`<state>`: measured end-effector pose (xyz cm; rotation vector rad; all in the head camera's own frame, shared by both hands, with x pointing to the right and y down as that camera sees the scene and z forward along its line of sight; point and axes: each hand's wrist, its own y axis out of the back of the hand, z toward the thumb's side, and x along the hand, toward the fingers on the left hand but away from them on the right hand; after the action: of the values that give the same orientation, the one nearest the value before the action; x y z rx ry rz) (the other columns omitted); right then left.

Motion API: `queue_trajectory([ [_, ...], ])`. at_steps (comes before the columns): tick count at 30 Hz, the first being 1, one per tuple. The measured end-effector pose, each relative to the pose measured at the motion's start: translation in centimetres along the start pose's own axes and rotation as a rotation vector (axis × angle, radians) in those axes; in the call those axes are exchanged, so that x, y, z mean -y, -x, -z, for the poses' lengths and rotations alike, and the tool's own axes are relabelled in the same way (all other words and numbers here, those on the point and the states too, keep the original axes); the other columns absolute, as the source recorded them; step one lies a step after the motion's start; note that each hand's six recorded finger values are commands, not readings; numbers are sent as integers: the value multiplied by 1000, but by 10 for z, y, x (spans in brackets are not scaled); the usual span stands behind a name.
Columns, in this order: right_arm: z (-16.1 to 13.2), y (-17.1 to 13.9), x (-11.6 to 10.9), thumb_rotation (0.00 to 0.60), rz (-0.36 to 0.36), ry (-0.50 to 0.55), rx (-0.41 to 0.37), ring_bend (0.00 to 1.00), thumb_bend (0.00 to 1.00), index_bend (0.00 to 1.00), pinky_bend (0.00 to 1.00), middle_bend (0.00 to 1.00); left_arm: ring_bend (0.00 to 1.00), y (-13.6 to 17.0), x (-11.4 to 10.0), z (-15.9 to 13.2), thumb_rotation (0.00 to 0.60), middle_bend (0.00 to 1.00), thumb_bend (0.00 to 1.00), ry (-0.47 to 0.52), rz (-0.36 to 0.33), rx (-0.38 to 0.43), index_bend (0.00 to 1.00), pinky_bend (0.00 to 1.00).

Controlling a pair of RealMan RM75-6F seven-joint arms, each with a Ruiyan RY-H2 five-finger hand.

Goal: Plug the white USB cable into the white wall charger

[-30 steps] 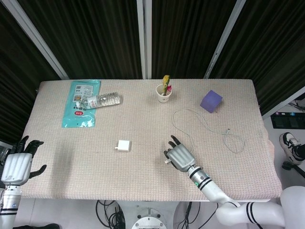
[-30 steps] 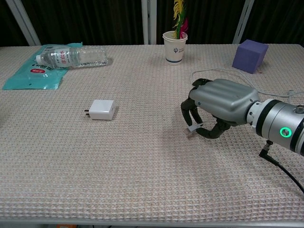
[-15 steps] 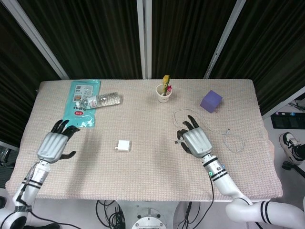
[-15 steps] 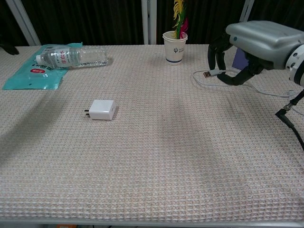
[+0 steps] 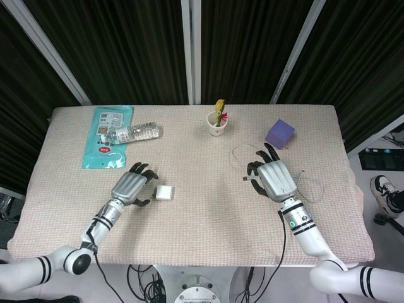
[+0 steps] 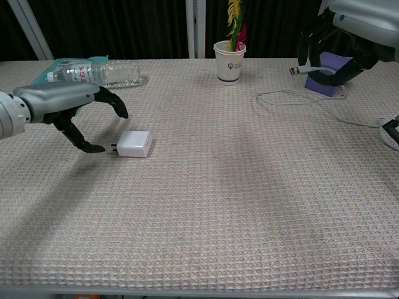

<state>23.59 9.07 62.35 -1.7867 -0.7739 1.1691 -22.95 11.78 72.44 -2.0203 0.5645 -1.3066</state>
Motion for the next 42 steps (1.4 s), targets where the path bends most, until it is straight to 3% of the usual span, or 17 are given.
queue_trajectory([
  [15,6,-5,2,600,-4,16,13,194,348,564,13,532,85,-15,19,-20,600,276,255,-3,4,-65,304,4],
  [25,11,-7,4,600,-8,27,23,194,348,564,13,532,94,-19,20,-22,600,295,278,9,6,-76,324,5],
  [35,11,-8,12,600,-27,47,24,195,348,565,16,532,193,-22,20,-21,600,408,407,31,13,-78,437,23],
  [42,3,-4,14,600,-32,62,14,205,350,568,27,534,204,-21,15,-21,600,421,407,71,-8,-72,451,34],
])
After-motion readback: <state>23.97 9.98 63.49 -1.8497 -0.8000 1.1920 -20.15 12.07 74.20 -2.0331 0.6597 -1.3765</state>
